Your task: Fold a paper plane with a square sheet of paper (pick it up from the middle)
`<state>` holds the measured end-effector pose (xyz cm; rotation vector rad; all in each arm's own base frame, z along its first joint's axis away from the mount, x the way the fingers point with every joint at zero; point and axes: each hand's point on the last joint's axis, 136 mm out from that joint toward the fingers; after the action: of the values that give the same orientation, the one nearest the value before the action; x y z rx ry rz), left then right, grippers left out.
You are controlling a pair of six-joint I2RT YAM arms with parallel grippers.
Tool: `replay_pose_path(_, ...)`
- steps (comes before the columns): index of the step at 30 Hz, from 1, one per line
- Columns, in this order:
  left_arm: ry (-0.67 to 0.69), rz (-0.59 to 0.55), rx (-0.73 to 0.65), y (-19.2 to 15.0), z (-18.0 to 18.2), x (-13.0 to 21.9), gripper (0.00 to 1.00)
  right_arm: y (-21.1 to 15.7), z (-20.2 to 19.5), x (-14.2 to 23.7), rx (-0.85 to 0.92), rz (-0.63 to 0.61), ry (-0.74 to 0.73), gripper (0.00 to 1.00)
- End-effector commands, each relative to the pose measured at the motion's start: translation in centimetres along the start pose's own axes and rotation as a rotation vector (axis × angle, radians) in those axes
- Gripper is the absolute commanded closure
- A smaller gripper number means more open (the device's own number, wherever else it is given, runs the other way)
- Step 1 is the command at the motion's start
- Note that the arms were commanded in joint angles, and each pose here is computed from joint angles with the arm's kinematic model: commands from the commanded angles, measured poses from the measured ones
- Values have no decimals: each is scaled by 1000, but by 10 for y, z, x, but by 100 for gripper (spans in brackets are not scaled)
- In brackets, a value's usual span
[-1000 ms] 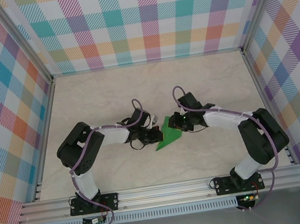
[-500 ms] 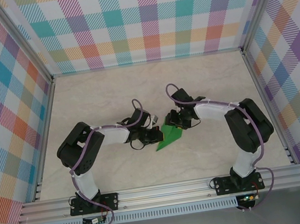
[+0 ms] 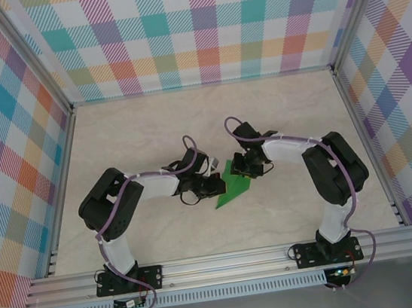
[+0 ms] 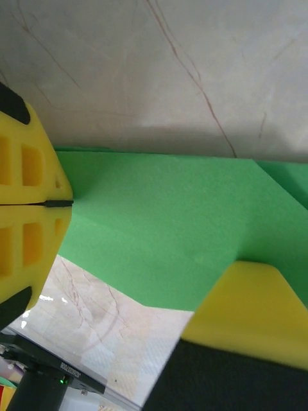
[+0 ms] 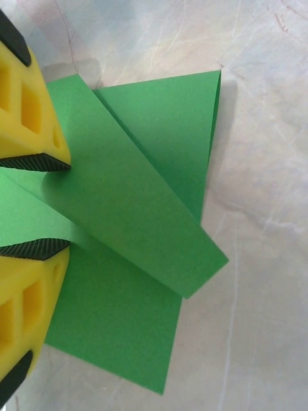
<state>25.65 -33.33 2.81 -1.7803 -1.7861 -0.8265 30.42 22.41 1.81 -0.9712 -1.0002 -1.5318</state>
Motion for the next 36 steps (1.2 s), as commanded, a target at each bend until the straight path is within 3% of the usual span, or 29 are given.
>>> replay_pose_path(1,-48,-47,-25,12,-31,14,93,-15,-27,-15,-14,58,-116,64)
replay_pose_path(36,35,22,31,4,4,-14,96,-40,-71,-31,-56,131,-303,72)
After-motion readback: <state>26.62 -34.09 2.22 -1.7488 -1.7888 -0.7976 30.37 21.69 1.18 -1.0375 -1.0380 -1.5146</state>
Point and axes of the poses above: each hand's point on the last joint's axis, 136 mm out from that joint toward the fingers, its own x axis back along the fingers, its own z axis along the line the jaws close on, y = z × x, and after that the axes turned 5 degrees about x, right-handed
